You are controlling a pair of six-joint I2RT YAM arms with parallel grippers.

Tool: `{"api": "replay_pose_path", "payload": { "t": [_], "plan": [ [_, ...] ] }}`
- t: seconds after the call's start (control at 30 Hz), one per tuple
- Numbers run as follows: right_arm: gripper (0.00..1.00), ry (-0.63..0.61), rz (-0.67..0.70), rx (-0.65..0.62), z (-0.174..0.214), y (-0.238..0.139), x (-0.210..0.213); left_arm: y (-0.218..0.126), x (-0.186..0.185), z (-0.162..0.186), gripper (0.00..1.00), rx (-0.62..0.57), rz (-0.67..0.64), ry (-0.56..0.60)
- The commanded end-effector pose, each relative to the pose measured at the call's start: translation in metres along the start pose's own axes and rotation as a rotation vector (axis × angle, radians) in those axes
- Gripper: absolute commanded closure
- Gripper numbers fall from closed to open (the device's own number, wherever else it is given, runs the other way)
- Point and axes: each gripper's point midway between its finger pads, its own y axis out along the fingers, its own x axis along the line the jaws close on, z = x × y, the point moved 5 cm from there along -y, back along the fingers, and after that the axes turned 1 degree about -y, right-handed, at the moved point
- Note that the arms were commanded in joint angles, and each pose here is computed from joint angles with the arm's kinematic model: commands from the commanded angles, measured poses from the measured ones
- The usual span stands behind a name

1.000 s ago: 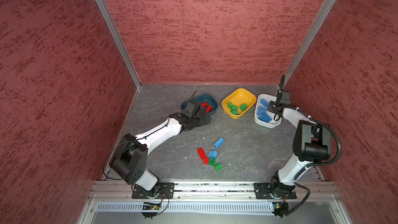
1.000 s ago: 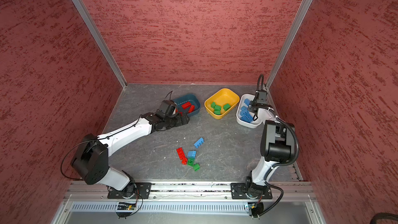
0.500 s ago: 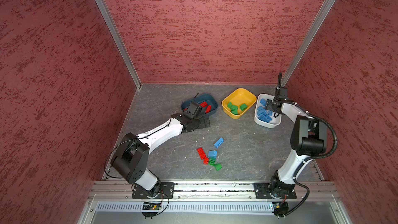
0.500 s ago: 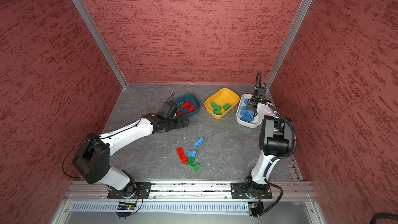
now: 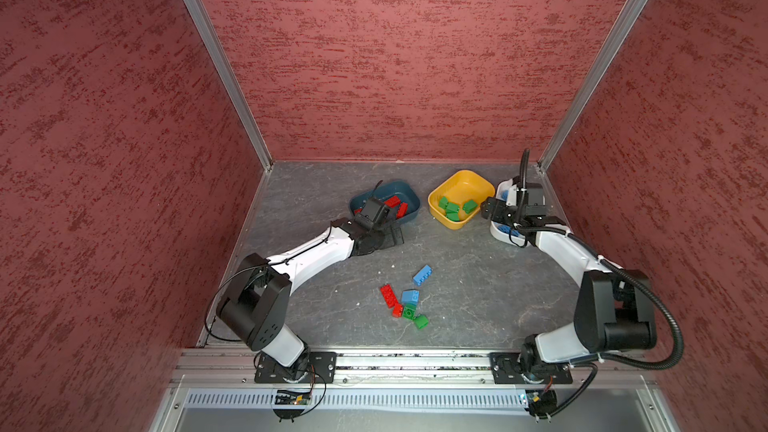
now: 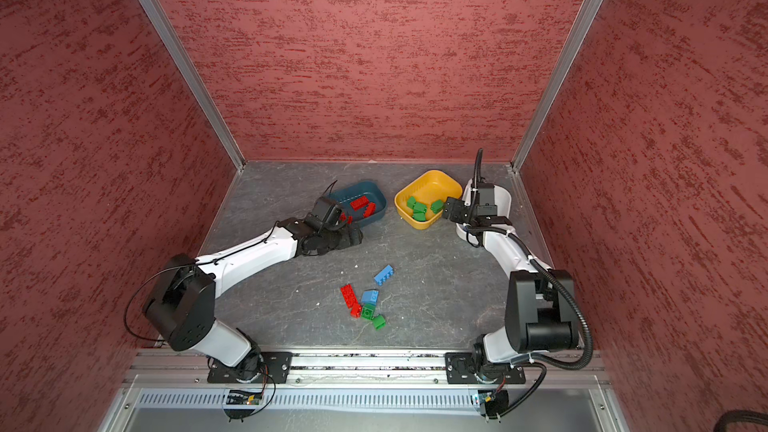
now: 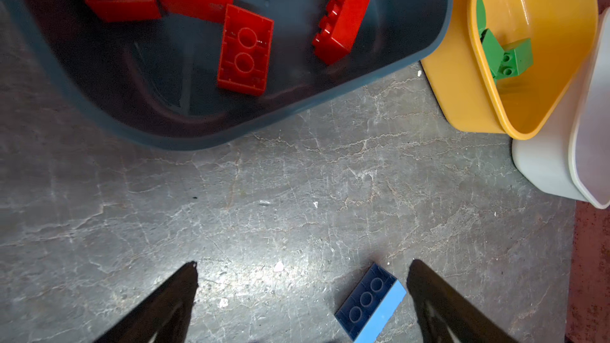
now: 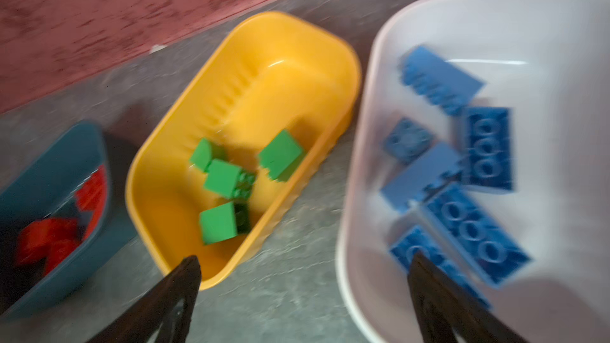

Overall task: Sort the legos into containers by color
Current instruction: 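Lower the right gripper to the loose pile and grasp a blue brick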

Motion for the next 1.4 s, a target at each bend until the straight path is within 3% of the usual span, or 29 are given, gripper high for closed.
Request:
{"api": "replay_pose_path", "payload": {
  "t": [0.0,0.37,0.73,0.97,1.37],
  "plan": [
    [0.01,-0.043,-0.25,0.0,0.004,-0.001,0.044,0.005,0.01,0.001,0.01,-0.004,-0.03,-0.038],
    [0.01,-0.164,-0.391,0.258,0.101,0.005,0.111,-0.001,0.027,0.004,0.01,-0.045,-0.067,-0.101],
    [0.01,-0.397,-0.393,0.354,0.175,0.002,0.152,0.0,0.037,0.011,0.01,-0.036,-0.104,-0.133],
    [0.04,-0.546,-0.307,0.363,0.2,0.002,0.153,0.001,0.037,0.01,0.01,-0.032,-0.105,-0.132],
    [0.2,-0.642,-0.286,0.417,0.221,0.011,0.162,0.002,0.038,0.013,0.01,-0.023,-0.109,-0.138]
  ]
}}
